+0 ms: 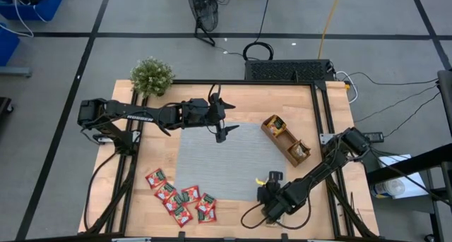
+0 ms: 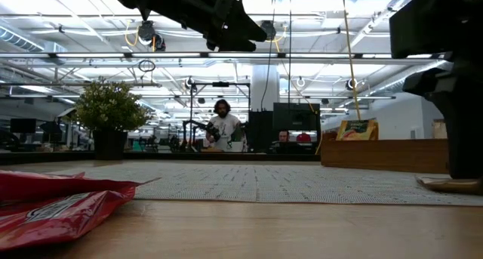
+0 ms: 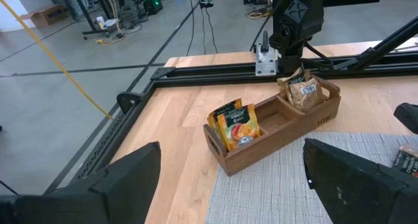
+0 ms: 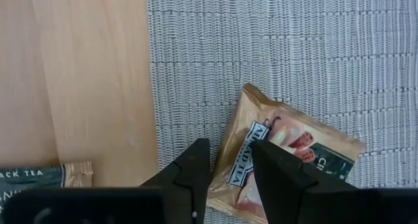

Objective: Pick & Place Tea
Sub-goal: Put the brown tea bag into the right section of the wooden organizer

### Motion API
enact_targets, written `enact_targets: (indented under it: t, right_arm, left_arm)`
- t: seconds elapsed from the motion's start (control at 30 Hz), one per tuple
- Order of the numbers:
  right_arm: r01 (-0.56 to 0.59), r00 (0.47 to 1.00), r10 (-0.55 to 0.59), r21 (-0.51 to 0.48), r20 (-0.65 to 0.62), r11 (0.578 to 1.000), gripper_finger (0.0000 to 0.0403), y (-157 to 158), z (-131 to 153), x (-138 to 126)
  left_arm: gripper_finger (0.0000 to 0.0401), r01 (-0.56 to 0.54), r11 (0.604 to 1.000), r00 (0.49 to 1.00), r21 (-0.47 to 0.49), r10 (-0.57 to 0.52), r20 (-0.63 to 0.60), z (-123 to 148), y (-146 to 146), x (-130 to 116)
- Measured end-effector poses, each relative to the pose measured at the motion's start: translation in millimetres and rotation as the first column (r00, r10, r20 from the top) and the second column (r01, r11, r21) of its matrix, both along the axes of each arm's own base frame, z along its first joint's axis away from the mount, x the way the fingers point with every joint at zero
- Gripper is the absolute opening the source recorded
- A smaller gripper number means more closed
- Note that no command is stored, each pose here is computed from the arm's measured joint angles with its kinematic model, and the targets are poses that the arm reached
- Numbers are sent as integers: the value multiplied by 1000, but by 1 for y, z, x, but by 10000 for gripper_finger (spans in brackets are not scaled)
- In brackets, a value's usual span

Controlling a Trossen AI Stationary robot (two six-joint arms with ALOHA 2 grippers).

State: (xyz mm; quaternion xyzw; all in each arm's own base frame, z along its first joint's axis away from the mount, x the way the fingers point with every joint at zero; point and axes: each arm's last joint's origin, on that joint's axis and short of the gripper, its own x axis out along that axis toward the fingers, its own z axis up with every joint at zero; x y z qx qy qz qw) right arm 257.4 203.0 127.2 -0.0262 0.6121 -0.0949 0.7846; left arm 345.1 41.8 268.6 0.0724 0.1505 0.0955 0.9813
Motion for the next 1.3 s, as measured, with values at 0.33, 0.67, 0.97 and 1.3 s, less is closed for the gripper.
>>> enact_targets:
  t: [0.33,0.67,0.97,1.3]
  right_arm:
    - [-45,999,44,-25,-30,999,12,1,-2,-5]
    - [-50,999,45,-256,-23,965,6,12,50,-1]
    - [188,960,-270,-551,-71,813,10,-20,69,-27]
    - [220,918,-376,-624,-128,750,10,-52,44,-44]
  left_arm:
    - [365,0,1000,1000,0,0,0,0,0,0]
    - [365,0,1000,1000,0,0,1,0,0,0]
    - [365,0,1000,1000,0,0,0,0,0,0]
    - [365,0,1000,1000,0,0,1,0,0,0]
